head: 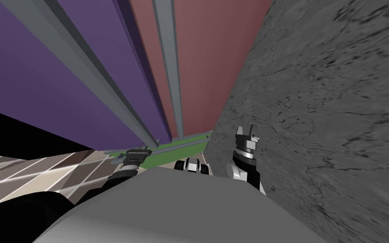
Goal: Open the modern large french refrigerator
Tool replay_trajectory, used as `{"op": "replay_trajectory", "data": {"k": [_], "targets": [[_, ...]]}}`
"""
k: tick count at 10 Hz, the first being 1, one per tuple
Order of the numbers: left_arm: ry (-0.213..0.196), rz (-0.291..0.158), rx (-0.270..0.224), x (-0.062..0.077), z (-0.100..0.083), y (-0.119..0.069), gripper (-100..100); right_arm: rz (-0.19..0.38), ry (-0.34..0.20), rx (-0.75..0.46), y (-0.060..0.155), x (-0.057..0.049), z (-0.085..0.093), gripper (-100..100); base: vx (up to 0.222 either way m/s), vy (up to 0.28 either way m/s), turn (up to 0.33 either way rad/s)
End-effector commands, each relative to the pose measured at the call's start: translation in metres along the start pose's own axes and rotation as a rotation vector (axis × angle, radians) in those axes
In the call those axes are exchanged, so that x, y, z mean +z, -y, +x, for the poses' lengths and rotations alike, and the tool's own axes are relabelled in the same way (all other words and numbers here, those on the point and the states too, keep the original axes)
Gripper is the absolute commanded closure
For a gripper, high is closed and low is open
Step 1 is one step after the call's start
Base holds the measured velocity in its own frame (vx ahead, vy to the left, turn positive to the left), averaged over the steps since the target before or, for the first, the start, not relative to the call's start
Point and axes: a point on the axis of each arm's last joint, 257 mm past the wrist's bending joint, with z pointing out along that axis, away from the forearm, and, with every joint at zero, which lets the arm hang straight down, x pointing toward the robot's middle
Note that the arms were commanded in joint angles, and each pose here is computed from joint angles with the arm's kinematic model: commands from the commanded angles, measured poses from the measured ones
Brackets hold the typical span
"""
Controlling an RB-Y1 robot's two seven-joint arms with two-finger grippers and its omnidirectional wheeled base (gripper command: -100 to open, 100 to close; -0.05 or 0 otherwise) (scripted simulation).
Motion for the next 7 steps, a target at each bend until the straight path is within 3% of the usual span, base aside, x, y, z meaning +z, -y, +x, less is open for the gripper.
{"op": "replay_trajectory", "data": {"k": [1, 2, 3, 7], "targets": [[-0.004, 0.011, -0.001, 0.001, 0.001, 0.003, 100, 0.0, 0.0, 0.0, 0.0, 0.0, 0.0, 0, -0.008, 0.024, 0.006], [-0.028, -0.03, -0.001, 0.005, 0.009, -0.009, 100, 0.0, 0.0, 0.0, 0.0, 0.0, 0.0, 0, -0.176, 0.114, -0.193], [-0.028, -0.03, -0.001, 0.005, 0.009, -0.009, 100, 0.0, 0.0, 0.0, 0.0, 0.0, 0.0, 0, -0.219, 0.121, -0.097], [-0.074, -0.116, 0.002, 0.01, 0.025, -0.035, 100, 0.0, 0.0, 0.0, 0.0, 0.0, 0.0, 0, -0.22, 0.124, -0.109]]}}
